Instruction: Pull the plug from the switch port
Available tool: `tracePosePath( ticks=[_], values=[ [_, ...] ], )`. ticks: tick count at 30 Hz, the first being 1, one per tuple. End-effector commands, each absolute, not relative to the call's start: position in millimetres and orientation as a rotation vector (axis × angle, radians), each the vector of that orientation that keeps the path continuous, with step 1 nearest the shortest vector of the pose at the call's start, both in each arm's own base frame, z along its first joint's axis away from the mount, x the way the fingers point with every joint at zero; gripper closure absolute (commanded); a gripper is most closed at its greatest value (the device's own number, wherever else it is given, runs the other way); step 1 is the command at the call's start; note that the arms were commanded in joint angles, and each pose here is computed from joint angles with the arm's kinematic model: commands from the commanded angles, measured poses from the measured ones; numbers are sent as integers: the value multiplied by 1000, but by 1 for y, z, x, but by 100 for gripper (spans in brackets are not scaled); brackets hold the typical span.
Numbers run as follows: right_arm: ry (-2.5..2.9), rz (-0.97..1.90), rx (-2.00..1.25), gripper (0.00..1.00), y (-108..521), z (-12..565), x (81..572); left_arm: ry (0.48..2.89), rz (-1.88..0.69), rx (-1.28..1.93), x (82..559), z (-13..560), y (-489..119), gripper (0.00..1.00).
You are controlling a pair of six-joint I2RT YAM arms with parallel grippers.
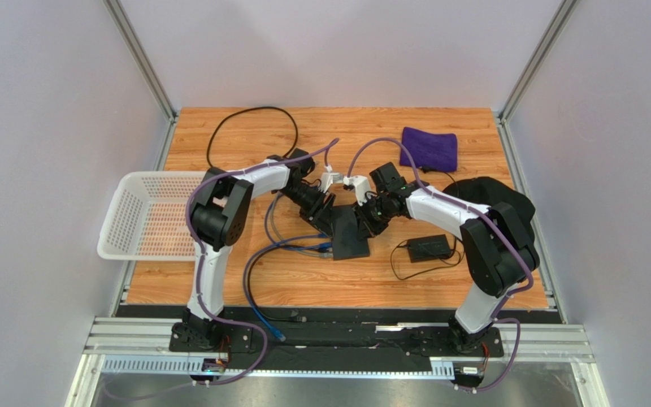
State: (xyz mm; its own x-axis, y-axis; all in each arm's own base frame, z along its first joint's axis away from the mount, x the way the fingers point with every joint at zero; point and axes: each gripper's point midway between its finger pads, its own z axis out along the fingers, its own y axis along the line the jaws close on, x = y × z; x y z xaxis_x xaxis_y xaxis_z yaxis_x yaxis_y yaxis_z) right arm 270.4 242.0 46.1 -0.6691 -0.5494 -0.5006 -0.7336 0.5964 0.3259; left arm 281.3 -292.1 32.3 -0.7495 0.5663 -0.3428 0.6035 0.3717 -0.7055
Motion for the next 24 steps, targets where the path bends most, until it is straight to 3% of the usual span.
tracePosePath(
  ticks=[1,11,19,24],
  values=[
    [2465,695,-1041,100,241,43,274,2547,-1379,1172,276,20,-292,47],
    [2470,692,-1037,100,241,42,275,2517,-1454,1201,274,22,-296,50],
    [2469,688,-1036,100,241,41,275,2553,-1319,1201,287,21,-292,50],
    [2466,689,-1034,100,241,42,276,2544,-1349,1209,283,25,-292,44]
  ],
)
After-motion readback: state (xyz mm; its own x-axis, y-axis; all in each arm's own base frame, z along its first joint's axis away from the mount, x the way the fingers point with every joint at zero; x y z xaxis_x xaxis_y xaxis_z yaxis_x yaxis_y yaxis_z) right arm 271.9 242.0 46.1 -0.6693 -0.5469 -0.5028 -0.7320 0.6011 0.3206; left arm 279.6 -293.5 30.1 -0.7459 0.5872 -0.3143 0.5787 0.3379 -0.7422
